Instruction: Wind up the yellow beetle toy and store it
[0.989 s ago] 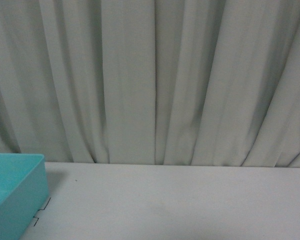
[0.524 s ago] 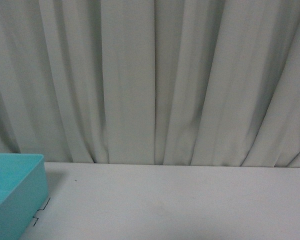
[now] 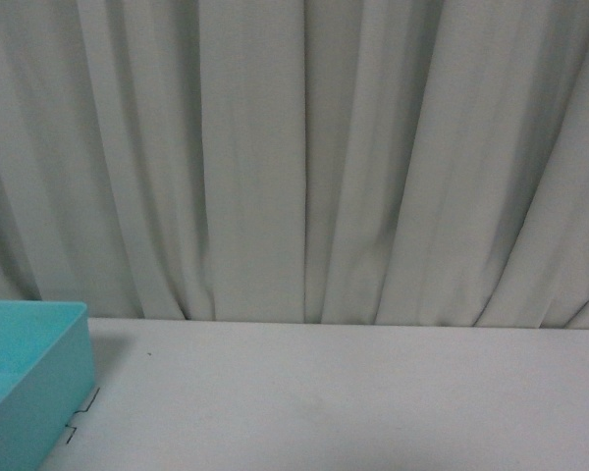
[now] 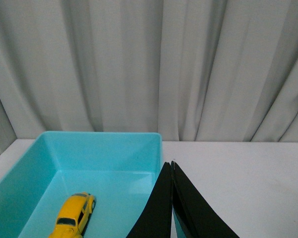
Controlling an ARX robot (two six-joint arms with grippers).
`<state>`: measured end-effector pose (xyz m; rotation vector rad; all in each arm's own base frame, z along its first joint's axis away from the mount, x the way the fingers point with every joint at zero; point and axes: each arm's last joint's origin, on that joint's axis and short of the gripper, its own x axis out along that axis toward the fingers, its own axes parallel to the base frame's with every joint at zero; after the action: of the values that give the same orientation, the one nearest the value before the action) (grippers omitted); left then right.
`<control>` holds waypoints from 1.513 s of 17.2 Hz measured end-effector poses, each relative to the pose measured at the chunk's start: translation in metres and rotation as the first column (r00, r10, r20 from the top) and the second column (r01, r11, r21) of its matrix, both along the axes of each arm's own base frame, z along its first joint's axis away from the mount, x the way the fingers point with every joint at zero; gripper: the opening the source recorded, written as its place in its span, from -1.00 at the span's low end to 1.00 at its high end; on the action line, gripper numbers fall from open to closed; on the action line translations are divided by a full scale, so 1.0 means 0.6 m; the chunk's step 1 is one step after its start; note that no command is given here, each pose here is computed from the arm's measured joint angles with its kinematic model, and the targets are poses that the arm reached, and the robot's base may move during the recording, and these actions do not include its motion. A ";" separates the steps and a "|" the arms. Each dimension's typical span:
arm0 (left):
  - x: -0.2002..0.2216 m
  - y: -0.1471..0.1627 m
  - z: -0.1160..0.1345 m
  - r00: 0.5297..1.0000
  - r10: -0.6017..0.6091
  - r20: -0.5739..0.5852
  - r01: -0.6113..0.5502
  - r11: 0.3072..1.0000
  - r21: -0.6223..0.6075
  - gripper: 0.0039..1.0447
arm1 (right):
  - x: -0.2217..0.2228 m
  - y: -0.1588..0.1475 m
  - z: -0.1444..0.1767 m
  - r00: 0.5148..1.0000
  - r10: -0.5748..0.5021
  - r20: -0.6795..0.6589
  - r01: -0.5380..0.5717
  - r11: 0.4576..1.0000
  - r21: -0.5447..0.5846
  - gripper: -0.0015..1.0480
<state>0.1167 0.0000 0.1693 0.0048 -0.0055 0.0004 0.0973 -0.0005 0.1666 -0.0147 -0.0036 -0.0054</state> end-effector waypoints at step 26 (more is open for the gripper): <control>-0.032 0.000 -0.005 1.000 0.000 -0.005 0.000 1.000 -0.001 0.88 | 0.000 0.000 0.000 1.000 0.000 -0.001 0.000 1.000 0.000 0.87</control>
<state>0.0975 0.0000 0.1661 0.0036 -0.0002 0.0004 0.0973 -0.0005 0.1665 -0.0143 -0.0024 -0.0057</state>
